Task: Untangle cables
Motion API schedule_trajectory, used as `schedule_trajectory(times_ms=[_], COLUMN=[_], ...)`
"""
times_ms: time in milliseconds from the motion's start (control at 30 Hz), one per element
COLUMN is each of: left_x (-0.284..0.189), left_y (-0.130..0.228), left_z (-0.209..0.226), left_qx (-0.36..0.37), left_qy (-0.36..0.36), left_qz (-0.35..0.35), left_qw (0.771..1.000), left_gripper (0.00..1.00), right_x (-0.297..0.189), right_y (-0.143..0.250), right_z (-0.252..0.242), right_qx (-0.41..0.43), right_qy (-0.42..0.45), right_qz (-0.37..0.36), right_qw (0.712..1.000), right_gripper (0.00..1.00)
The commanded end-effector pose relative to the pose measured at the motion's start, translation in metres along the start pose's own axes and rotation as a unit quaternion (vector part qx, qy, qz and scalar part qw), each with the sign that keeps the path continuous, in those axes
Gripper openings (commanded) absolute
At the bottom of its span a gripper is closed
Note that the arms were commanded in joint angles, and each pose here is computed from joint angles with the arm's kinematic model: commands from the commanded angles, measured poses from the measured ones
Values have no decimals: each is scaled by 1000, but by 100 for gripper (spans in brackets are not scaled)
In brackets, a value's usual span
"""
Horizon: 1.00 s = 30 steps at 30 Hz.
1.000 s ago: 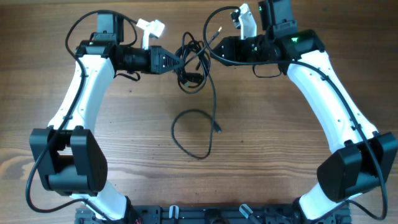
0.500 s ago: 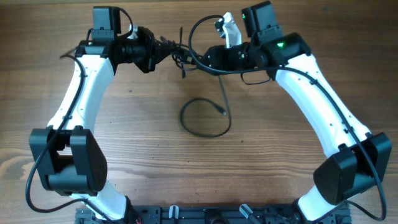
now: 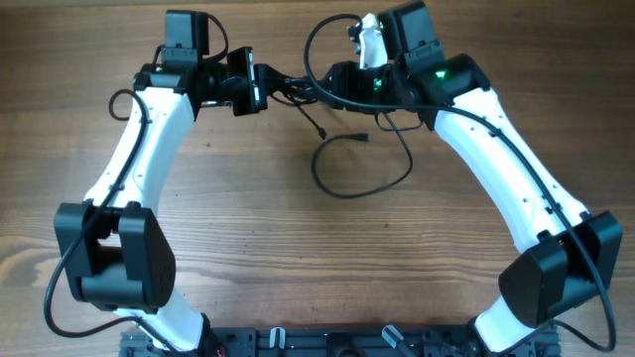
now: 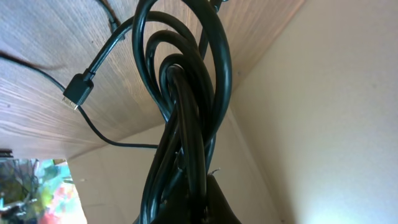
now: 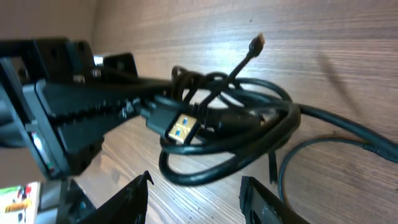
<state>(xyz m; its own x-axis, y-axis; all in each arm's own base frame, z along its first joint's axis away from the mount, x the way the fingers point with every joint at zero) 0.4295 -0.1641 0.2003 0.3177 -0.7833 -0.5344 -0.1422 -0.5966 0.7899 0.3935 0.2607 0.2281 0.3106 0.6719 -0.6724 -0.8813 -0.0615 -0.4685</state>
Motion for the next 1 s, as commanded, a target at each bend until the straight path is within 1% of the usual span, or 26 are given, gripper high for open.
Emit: schedule_trajectory(times_ms=[0,100,200,267,400,500,633,800,967], left_x=[-3,-3,-3,-3,-3,-3,-3,-3,-3], left_y=[11,11,11,11,11,11,9,9,9], left_z=[0,0,0,0,0,-1,-1,-2,-2], left_qx=[-19,-19,-19,-19,-19,-19,-19,-19,-19], left_qy=[-1,0,0,-1,0,0,3,4,4], left_qz=[17,16,16,16,16,14,10,8,8], left_qw=[1000,1000,1000,1000,1000,1000,1000,1000,1000], left_gripper=[4,4,4,4,4,4,4,4,4], right_x=[10,10,10,10,10,10,10,11,25], right_y=[-2,-4,-5,-6,-8,-11,-13,-12,-6], right_z=[-11,-10,-10,-12,-12,-11,-10,-11,-17], right_qx=[32,29,29,31,41,49,58,59,64], right_qy=[35,38,39,43,45,42,40,41,43], right_qz=[-9,-14,-16,-18,-24,-30,-35,-32,-15], right_qw=[999,999,999,998,998,997,997,997,997], right_gripper=[45,43,38,37,38,45,48,47,42])
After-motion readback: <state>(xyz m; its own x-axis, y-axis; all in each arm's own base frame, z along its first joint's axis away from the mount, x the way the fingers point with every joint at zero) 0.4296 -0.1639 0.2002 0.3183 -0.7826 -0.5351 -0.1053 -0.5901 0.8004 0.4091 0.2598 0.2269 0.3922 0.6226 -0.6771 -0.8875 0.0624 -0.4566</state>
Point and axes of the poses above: each gripper's point midway between its finger pads, its own x axis out along the fingers, its own z axis along the line the jaws close on, y = z × x, the point moved 1 cm from there along -x, back along the fingers, and after that the axes turned 9 degrees about -x, right-handed, at the moved point
